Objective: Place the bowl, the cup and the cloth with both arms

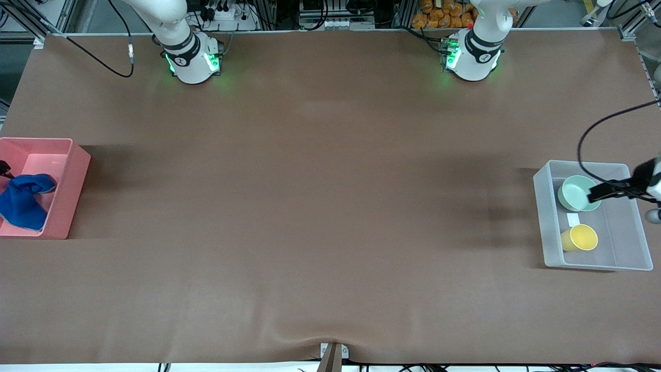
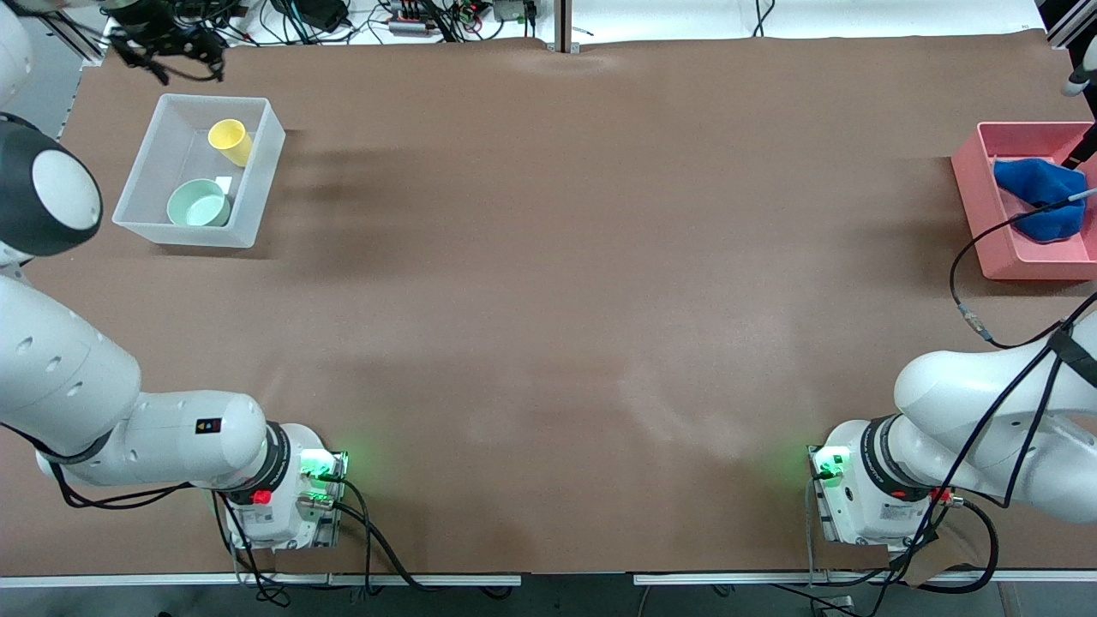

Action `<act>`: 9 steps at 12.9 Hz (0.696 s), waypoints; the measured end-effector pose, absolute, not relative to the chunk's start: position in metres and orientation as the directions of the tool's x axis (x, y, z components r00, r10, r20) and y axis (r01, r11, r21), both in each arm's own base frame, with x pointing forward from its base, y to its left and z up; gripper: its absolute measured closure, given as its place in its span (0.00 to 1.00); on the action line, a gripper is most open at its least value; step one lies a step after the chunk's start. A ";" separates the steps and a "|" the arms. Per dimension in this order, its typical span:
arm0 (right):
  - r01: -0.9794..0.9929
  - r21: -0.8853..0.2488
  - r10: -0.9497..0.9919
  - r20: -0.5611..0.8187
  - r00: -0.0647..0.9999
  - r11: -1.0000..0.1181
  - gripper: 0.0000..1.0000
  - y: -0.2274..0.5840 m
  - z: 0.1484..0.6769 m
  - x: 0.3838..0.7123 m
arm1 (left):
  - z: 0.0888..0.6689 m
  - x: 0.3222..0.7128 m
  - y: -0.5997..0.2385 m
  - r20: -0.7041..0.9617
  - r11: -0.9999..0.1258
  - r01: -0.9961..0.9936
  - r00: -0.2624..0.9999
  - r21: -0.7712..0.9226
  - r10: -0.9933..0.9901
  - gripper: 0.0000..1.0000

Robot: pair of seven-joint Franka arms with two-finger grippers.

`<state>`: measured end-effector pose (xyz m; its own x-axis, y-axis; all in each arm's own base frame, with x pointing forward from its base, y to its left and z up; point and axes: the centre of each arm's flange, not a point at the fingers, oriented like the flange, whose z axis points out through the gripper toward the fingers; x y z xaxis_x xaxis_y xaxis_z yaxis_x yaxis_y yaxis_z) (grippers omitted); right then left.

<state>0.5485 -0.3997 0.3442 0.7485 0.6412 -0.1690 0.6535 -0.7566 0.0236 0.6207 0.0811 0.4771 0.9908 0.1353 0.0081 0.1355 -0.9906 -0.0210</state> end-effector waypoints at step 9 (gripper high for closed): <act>0.318 -0.060 0.322 -0.267 0.908 -0.946 0.00 -0.191 0.453 0.581 | 0.608 0.551 0.007 0.055 -0.997 0.066 0.996 0.030 0.067 0.00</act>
<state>0.5813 -0.1909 0.4528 0.9085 0.3219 -0.2666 0.3177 -0.9463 -0.0599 0.5513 0.0069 0.6084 0.9962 0.0672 0.0547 0.0656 -0.9974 0.0299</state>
